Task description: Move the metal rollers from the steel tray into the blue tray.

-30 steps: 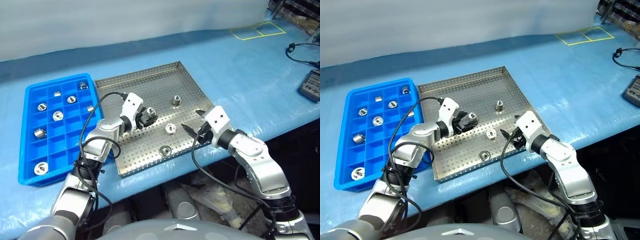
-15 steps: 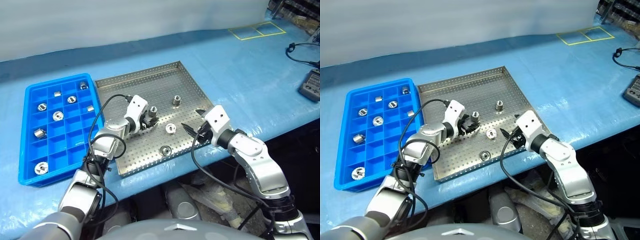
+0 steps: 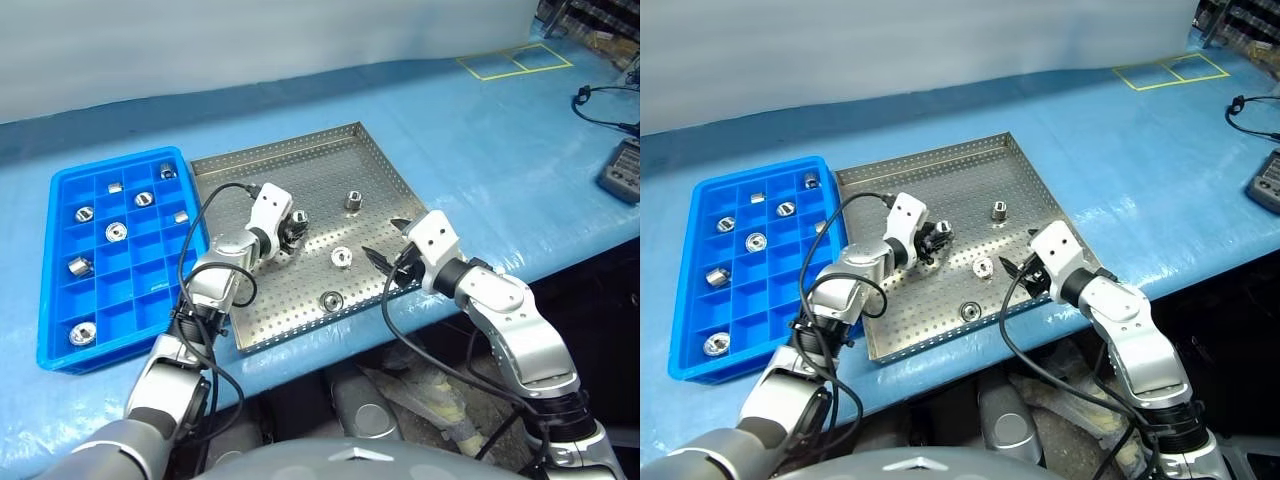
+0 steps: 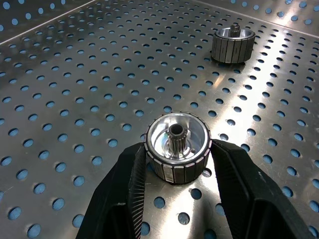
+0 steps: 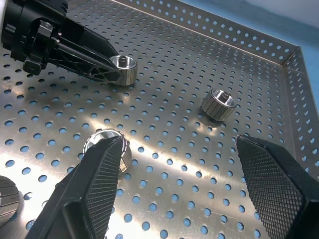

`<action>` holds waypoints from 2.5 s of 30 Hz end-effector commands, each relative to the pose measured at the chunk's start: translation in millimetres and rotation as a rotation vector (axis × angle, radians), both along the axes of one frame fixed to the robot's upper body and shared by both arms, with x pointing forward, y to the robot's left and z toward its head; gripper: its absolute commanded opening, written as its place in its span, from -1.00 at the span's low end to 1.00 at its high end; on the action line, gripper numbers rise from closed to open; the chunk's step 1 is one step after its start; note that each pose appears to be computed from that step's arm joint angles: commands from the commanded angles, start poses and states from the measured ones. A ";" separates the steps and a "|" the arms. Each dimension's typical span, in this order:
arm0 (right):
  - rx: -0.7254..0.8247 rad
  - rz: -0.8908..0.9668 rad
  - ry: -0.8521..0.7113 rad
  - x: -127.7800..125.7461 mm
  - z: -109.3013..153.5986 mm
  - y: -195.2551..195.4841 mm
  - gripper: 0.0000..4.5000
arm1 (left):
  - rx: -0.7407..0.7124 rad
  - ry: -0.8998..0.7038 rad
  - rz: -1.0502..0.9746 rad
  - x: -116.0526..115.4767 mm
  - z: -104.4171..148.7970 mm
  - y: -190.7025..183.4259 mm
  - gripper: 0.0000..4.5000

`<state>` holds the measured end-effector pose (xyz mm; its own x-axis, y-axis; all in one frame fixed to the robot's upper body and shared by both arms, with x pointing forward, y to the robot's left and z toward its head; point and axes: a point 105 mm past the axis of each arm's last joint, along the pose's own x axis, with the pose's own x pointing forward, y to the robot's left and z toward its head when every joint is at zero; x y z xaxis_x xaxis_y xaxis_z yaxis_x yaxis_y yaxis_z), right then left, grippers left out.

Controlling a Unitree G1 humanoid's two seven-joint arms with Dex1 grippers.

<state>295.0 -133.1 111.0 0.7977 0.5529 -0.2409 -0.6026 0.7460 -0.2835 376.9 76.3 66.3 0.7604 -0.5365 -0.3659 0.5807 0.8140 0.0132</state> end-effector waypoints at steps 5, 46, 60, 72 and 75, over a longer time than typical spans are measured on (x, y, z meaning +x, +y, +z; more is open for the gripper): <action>0.003 0.014 -0.063 0.5 15.3 4.4 0.70 | -0.013 -0.057 0.013 5.9 15.2 2.0 -0.23; -0.003 0.133 -0.031 10.0 9.9 25.1 0.70 | 0.156 -0.110 0.722 -113.2 51.3 202.2 -0.23; -0.003 0.112 -0.036 9.4 9.8 20.8 0.70 | 0.133 -0.075 0.590 -104.9 43.8 179.4 0.10; -0.008 0.115 -0.037 12.3 9.4 20.8 0.70 | 0.110 -0.112 0.643 -108.4 50.7 188.2 0.99; -0.008 0.117 -0.038 12.2 9.4 21.0 0.70 | 0.018 -0.174 0.609 -105.4 63.0 179.0 0.99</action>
